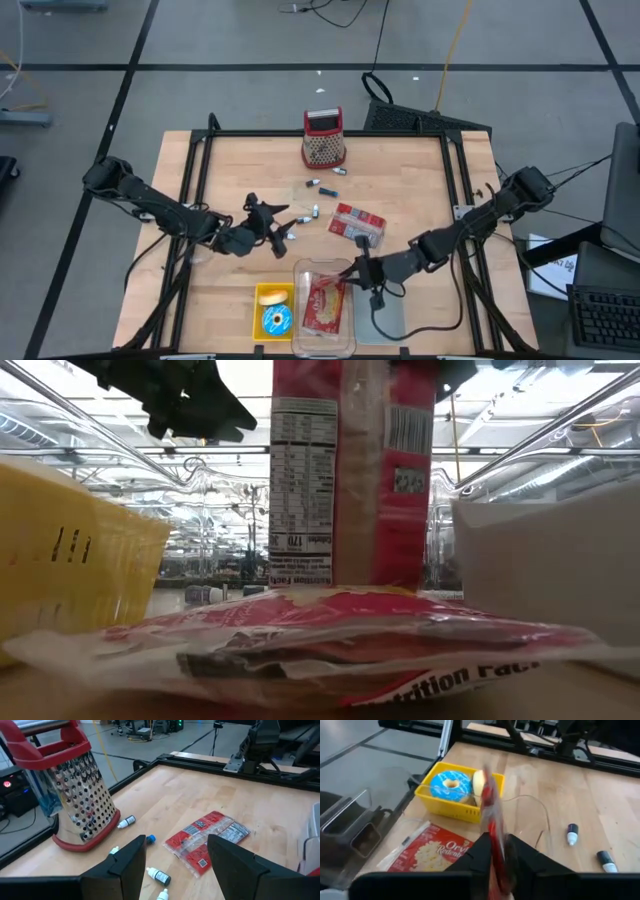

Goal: Pick & Place Food Item
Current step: Put the top popcorn bag into the transparent bin, then put the popcorn bag into the transparent bin

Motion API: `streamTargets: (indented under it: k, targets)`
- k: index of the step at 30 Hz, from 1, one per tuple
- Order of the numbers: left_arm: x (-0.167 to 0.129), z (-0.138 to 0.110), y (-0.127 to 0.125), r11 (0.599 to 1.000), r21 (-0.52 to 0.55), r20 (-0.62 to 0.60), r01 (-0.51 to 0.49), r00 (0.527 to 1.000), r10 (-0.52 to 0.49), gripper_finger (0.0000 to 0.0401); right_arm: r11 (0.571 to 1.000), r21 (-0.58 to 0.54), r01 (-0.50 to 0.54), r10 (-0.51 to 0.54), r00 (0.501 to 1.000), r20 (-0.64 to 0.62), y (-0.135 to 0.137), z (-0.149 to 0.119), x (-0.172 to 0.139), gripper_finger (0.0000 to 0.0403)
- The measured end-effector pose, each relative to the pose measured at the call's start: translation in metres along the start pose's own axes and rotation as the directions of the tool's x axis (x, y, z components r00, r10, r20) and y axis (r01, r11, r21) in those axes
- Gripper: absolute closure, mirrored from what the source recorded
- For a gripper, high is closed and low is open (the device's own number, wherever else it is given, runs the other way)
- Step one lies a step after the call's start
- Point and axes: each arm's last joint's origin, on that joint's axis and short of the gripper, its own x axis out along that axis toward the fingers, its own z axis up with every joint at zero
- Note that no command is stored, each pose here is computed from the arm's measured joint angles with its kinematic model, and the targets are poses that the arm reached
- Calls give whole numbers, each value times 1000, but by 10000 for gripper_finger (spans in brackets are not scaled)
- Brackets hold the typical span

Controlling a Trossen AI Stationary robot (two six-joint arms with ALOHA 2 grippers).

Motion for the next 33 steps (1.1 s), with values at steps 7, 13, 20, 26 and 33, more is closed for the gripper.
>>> streamTargets:
  k: [7,13,20,26,33]
  targets:
    - [1,0,1,999,-54,-1,-4,1000,4,187,988,36,-149,147,986,74,0,1,12,275]
    - [1,-1,-1,996,-70,-29,55,998,-57,187,908,23,-419,413,902,128,8,-3,25,239]
    - [1,-2,-2,994,-66,-46,88,995,-91,187,828,4,-561,554,819,151,0,5,19,235]
    - [1,-2,-2,994,-65,-47,88,995,-91,187,844,76,-530,521,846,116,-18,16,-3,238]
    - [0,-3,-2,990,-87,-56,108,992,-113,187,949,131,-287,296,954,-54,-29,11,-24,238]
